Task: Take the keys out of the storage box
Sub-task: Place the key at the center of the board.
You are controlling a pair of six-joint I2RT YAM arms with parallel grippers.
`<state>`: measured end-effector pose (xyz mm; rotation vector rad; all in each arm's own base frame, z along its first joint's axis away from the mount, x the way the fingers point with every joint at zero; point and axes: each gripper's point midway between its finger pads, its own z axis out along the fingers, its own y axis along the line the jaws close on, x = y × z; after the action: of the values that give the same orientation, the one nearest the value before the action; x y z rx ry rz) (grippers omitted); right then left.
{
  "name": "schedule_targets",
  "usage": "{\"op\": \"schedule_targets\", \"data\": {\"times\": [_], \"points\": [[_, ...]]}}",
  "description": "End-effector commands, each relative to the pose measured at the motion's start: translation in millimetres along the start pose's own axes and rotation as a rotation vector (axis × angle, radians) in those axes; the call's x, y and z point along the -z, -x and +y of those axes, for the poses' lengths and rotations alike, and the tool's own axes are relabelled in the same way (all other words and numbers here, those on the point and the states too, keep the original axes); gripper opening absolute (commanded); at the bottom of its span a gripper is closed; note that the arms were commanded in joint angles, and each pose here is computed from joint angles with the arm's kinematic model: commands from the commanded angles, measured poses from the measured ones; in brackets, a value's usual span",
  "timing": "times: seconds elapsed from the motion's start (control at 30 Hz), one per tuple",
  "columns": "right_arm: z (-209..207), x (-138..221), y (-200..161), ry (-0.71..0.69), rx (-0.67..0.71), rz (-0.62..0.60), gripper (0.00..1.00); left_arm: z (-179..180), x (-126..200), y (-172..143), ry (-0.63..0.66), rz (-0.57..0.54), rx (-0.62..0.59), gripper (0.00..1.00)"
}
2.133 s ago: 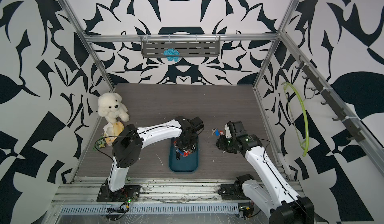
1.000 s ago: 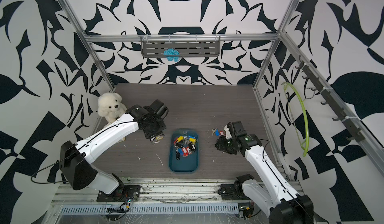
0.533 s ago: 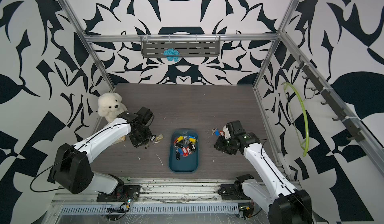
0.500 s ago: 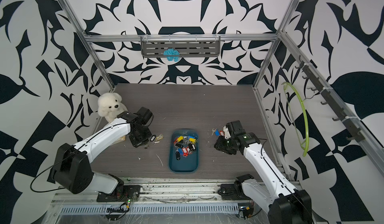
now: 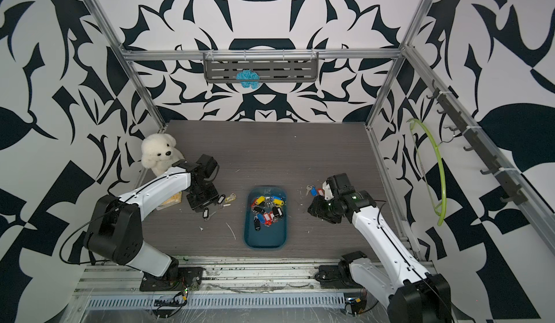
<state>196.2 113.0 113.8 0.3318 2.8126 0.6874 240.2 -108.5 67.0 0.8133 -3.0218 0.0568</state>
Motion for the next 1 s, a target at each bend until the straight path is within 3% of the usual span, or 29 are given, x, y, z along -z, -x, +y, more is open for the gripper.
{"op": "schedule_targets", "data": {"times": [0.0, 0.23, 0.5, 0.73, 0.97], "points": [[18, 13, 5, 0.010, 0.064, -0.028, 0.53, 4, 0, 0, 0.011, -0.001, -0.003, 0.66], [61, 6, -2, 0.014, 0.181, -0.014, 0.53, -5, 26, 7, -0.099, -0.093, -0.008, 0.72], [108, -33, -21, -0.004, 0.300, 0.076, 0.41, -6, 39, 2, -0.189, -0.129, -0.002, 0.71], [137, -64, -30, 0.070, 0.211, 0.117, 0.36, -5, 34, -3, -0.196, -0.109, 0.006, 0.70], [156, -88, -46, 0.023, 0.219, 0.176, 0.36, -5, 36, -4, -0.203, -0.110, 0.003, 0.70]]}}
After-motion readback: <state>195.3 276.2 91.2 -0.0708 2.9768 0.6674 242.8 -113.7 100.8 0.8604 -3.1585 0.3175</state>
